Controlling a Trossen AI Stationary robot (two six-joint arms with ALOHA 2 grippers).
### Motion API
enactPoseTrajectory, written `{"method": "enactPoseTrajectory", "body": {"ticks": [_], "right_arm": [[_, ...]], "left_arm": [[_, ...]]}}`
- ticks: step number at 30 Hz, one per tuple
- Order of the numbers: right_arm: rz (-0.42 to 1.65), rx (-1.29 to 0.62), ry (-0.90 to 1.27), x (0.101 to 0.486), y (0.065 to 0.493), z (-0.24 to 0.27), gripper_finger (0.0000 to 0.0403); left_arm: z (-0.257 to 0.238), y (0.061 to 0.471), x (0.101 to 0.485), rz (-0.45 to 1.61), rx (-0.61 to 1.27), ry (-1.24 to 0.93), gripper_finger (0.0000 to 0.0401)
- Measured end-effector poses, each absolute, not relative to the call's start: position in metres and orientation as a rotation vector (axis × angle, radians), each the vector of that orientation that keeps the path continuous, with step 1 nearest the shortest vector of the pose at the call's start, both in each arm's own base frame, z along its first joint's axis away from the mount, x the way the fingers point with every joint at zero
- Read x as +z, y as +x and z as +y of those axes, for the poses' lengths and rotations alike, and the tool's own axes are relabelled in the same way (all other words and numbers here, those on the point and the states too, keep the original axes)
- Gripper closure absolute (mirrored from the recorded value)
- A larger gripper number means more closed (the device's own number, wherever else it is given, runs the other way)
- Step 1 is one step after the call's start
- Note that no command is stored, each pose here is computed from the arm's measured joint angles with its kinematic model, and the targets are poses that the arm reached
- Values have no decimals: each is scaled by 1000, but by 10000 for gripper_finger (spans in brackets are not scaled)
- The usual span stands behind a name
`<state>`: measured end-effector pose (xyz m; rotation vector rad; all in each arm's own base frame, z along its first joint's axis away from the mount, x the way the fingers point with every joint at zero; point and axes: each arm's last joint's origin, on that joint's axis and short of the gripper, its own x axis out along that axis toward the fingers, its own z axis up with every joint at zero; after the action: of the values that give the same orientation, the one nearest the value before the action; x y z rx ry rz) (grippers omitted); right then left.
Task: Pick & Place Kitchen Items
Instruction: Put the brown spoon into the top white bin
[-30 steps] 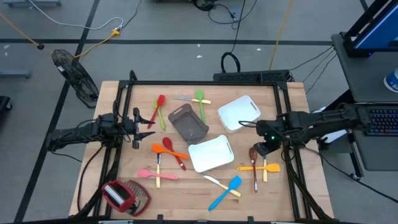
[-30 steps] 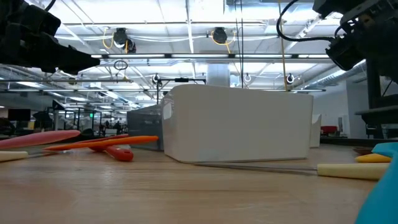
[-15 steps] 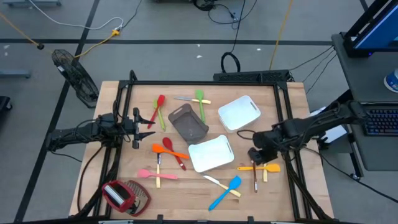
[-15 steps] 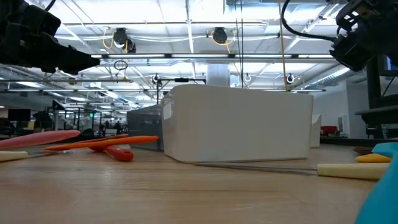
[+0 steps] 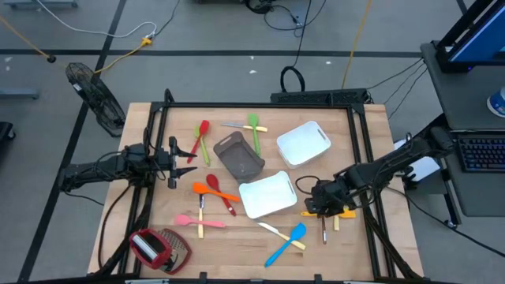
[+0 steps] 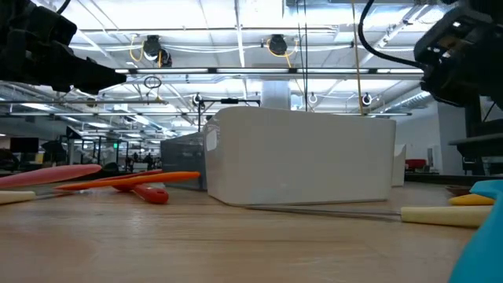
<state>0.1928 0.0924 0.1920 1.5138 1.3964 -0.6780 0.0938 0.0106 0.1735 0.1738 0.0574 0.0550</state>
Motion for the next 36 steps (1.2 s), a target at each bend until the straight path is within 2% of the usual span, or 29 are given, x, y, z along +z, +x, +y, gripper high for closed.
{"method": "enactPoseTrajectory", "body": {"ticks": [7, 31, 36], "right_arm": [[1439, -772, 1507, 180, 194, 103, 259], [1492, -915, 1474, 142, 206, 120, 259], [1490, -910, 1476, 142, 207, 120, 279]], "left_arm": [[11, 94, 173, 58, 55, 174, 199], [11, 94, 173, 58, 55, 174, 199], [11, 94, 173, 59, 55, 174, 199]]}}
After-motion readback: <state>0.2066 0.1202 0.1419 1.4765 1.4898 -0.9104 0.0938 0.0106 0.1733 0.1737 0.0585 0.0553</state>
